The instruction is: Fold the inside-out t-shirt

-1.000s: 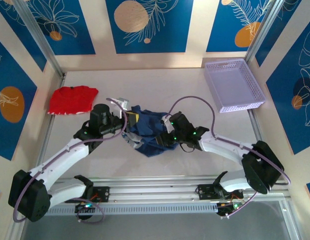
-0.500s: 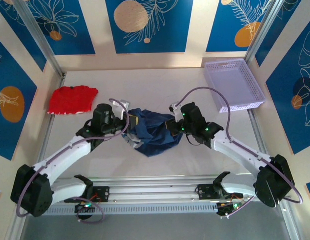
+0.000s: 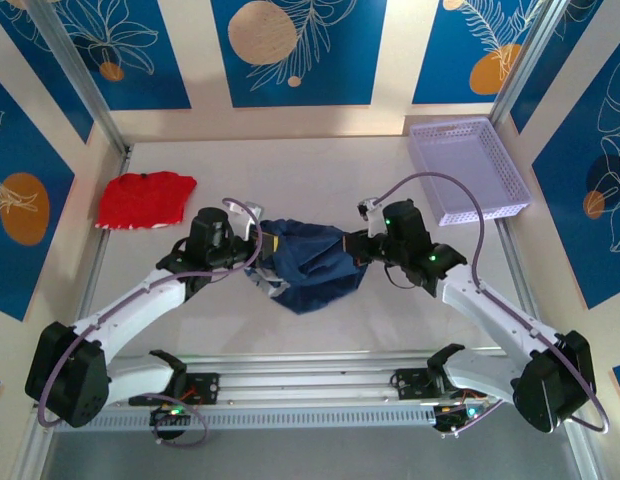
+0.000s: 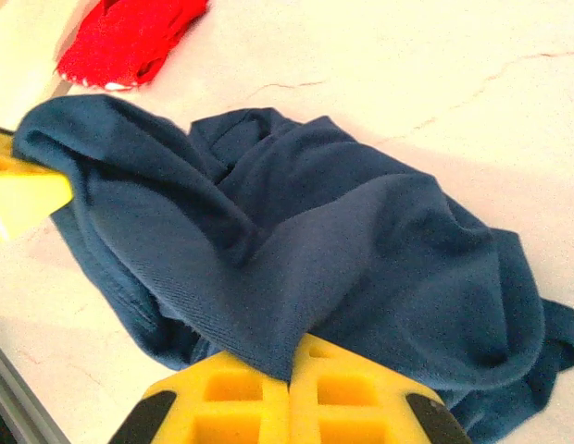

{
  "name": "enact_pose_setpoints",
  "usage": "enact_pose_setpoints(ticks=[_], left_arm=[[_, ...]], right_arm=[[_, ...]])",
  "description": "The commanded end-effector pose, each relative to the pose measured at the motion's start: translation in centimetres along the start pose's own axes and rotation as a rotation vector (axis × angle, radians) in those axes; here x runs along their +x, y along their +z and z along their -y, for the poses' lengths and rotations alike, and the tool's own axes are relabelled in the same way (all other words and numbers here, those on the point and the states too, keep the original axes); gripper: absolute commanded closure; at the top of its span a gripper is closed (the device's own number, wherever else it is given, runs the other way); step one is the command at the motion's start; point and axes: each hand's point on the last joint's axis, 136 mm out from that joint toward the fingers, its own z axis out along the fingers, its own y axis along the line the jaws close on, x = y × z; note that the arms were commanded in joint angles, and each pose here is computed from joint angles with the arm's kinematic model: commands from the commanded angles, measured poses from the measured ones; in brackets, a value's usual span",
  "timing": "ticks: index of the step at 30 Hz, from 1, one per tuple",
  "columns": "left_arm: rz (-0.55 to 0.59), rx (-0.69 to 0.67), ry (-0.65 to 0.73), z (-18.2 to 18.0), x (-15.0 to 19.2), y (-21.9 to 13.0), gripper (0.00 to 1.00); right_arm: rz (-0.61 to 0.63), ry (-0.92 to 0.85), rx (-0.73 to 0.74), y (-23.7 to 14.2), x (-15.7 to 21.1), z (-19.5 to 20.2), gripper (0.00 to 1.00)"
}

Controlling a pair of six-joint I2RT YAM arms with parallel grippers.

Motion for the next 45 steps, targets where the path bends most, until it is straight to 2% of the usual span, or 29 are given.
enact_pose_setpoints(ticks=[1,5,13,17,24,27,29,32,35,39,45], left_arm=[[0.031,0.024,0.012,0.5,-1.0,-0.9,0.96],[0.065,0.068,0.003,1.5,-1.8,-1.7,1.0],[0.16,0.196,-0.046,4.5,-5.2,-4.1,1.0],[0.187,0.229,-0.075,6.2,-7.7,-5.6,1.0],[0.258,0.308,-0.028,9.0,-11.5,-7.9,1.0],[0.254,0.322,-0.023,9.2,-11.9,-7.5,1.0],[0.224,0.305,-0.041,8.5,-11.4,-6.5,1.0],[0.184,0.304,-0.078,7.8,-10.6,-5.0,1.0],[0.146,0.3,-0.096,7.3,-9.9,-4.0,1.0],[0.122,0.289,-0.102,6.8,-9.4,-3.4,1.0],[0.099,0.273,-0.11,6.3,-8.7,-2.9,1.0]], right_arm=[[0.024,0.047,0.027,-1.5,-0.8,0.7,1.0],[0.047,0.072,0.091,-2.4,-1.3,2.0,1.0],[0.076,0.032,0.253,-3.8,-1.8,4.6,1.0],[0.121,-0.04,0.29,-4.5,-3.3,4.1,1.0],[0.236,-0.139,0.346,-7.1,-7.2,3.5,1.0],[0.269,-0.162,0.388,-7.5,-8.3,4.2,1.0],[0.246,-0.157,0.453,-6.6,-8.2,6.4,0.98],[0.101,-0.063,0.496,-4.1,-6.6,9.8,0.89],[0.028,-0.043,0.463,-2.2,-5.4,9.7,0.77],[0.014,-0.078,0.388,-1.8,-4.2,7.6,0.67],[0.026,-0.213,0.15,-1.4,-0.7,1.2,0.63]])
